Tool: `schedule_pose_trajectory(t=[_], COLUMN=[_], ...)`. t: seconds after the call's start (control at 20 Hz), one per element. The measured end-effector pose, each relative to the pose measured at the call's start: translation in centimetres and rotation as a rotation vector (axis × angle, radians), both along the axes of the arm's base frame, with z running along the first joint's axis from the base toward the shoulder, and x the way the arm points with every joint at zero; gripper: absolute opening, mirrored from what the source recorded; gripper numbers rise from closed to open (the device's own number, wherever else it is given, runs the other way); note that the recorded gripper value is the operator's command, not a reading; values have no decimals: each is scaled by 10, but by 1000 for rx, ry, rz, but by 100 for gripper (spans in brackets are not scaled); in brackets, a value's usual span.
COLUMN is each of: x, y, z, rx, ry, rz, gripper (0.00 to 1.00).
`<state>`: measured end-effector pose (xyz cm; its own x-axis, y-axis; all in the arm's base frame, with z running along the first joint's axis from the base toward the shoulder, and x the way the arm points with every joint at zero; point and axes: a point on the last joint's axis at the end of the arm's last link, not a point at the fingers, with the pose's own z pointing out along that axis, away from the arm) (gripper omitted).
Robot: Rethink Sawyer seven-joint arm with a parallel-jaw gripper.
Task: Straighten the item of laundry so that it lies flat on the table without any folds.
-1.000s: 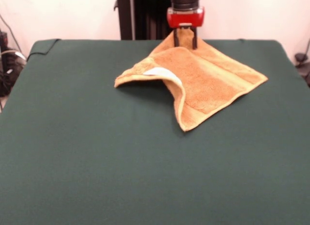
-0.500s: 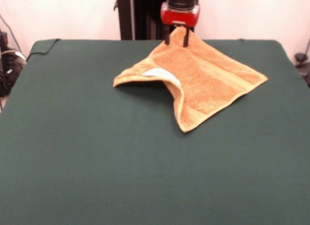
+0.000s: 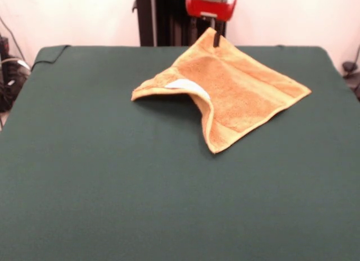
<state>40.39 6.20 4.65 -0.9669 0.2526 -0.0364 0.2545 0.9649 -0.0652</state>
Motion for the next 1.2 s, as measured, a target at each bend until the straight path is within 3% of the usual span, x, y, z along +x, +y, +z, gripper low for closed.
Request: schedule_pose_trajectory(t=[0.15,0.25,0.5,1.2], x=[25,32,74,162], y=[6,8,9,-1], z=[31,39,64,50], rx=[-2,1,41,105], ry=[3,1,-20,-113], rz=[-33,-39,-81,-103], gripper=[100,100,100,100])
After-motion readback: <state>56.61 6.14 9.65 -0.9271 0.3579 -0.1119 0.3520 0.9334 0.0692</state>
